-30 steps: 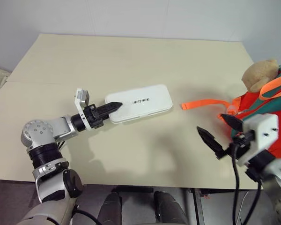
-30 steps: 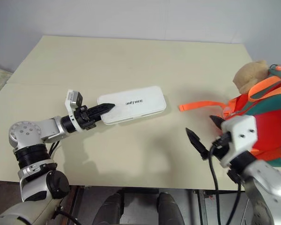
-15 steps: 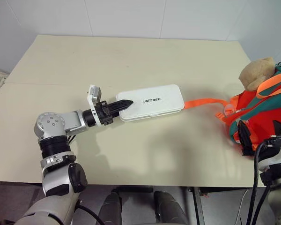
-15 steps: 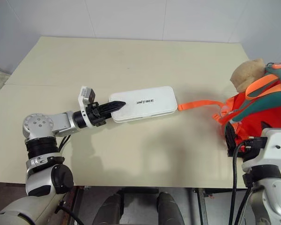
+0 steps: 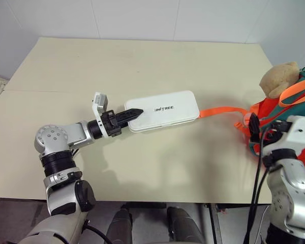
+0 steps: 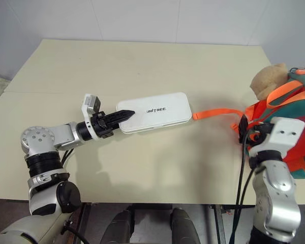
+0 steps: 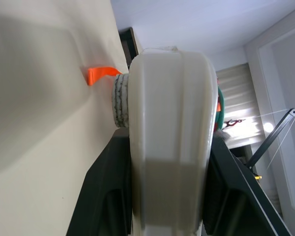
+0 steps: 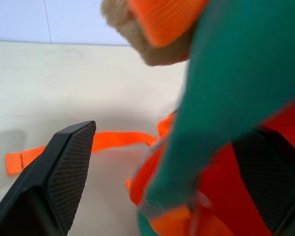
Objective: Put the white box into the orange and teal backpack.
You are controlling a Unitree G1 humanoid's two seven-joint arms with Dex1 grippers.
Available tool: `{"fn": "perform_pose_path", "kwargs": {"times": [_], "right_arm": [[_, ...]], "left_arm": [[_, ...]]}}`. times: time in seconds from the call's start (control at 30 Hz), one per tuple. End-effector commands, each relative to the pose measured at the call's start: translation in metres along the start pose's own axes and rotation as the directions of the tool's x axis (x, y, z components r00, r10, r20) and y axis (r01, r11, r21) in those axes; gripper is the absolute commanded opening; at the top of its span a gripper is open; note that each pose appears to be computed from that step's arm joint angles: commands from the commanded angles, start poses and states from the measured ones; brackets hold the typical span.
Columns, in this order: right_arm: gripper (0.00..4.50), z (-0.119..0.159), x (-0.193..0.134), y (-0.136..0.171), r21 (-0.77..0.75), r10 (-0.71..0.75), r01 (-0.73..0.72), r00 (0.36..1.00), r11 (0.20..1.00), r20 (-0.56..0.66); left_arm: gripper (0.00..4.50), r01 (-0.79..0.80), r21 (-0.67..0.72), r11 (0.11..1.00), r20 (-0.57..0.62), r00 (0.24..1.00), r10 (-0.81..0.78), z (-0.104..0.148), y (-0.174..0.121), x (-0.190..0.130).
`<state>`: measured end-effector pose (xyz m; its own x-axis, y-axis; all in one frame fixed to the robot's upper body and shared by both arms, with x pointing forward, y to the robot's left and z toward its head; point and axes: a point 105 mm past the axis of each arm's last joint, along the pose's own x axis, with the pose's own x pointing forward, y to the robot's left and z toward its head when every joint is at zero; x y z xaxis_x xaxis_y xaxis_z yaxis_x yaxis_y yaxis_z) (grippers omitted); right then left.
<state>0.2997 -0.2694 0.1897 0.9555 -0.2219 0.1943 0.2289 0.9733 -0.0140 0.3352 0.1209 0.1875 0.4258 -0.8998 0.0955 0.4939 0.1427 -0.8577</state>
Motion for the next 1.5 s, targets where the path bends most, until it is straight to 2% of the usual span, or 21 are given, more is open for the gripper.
{"fn": "perform_pose_path", "kwargs": {"times": [0.03, 0.1, 0.37, 0.47, 0.5, 0.63, 0.77, 0.87, 0.97, 1.13, 1.27, 1.4, 1.5], "right_arm": [[4.31, 0.009, 0.012, -0.013, -0.012, -0.091, 0.092, 0.994, 0.996, 0.06], [3.92, 0.019, 0.018, -0.012, 0.024, -0.111, 0.109, 0.987, 0.994, 0.114], [1.13, 0.03, 0.025, -0.013, 0.056, -0.122, 0.114, 0.981, 0.992, 0.152], [0.17, 0.039, 0.029, 0.0, 0.062, -0.048, 0.038, 0.984, 0.997, 0.17], [0.01, 0.042, 0.029, 0.006, 0.065, -0.019, 0.008, 0.984, 0.998, 0.175], [0.0, 0.055, 0.03, 0.038, 0.106, 0.133, -0.156, 0.972, 0.982, 0.193], [0.0, 0.071, 0.018, 0.092, 0.157, 0.359, -0.394, 0.909, 0.905, 0.211], [0.0, 0.077, 0.008, 0.115, 0.17, 0.467, -0.504, 0.858, 0.847, 0.214], [0.0, 0.088, -0.01, 0.146, 0.18, 0.617, -0.656, 0.752, 0.733, 0.233], [0.0, 0.11, -0.047, 0.179, 0.16, 0.816, -0.86, 0.51, 0.484, 0.272], [0.0, 0.124, -0.069, 0.189, 0.128, 0.887, -0.934, 0.357, 0.334, 0.292], [0.0, 0.137, -0.109, 0.192, 0.126, 0.954, -0.992, 0.068, 0.032, 0.293], [0.0, 0.13, -0.12, 0.185, 0.133, 0.973, -0.99, -0.011, -0.043, 0.232]], "left_arm": [[1.31, 0.046, 0.041, 0.998, 0.026, 0.999, -0.047, 0.004, -0.013, -0.004], [1.31, 0.041, 0.049, 0.998, 0.037, 0.998, -0.043, 0.004, -0.013, -0.007], [1.31, 0.023, 0.058, 0.998, 0.067, 0.997, -0.027, 0.005, -0.013, -0.012], [1.31, 0.001, 0.067, 0.998, 0.084, 0.996, -0.006, 0.009, -0.011, -0.016], [1.31, -0.007, 0.07, 0.997, 0.089, 0.996, 0.001, 0.011, -0.011, -0.017], [1.31, -0.047, 0.092, 0.995, 0.114, 0.993, 0.036, 0.02, -0.01, -0.025], [1.31, -0.107, 0.129, 0.986, 0.165, 0.983, 0.085, 0.035, -0.009, -0.04], [1.31, -0.134, 0.149, 0.98, 0.191, 0.976, 0.105, 0.043, -0.01, -0.049], [1.31, -0.177, 0.177, 0.968, 0.22, 0.966, 0.136, 0.054, -0.012, -0.062], [1.31, -0.234, 0.216, 0.948, 0.251, 0.952, 0.177, 0.068, -0.016, -0.079], [1.31, -0.255, 0.237, 0.937, 0.263, 0.946, 0.191, 0.076, -0.019, -0.087], [1.31, -0.276, 0.27, 0.922, 0.259, 0.943, 0.206, 0.082, -0.023, -0.095], [1.31, -0.281, 0.284, 0.917, 0.249, 0.945, 0.213, 0.083, -0.023, -0.097]]}}
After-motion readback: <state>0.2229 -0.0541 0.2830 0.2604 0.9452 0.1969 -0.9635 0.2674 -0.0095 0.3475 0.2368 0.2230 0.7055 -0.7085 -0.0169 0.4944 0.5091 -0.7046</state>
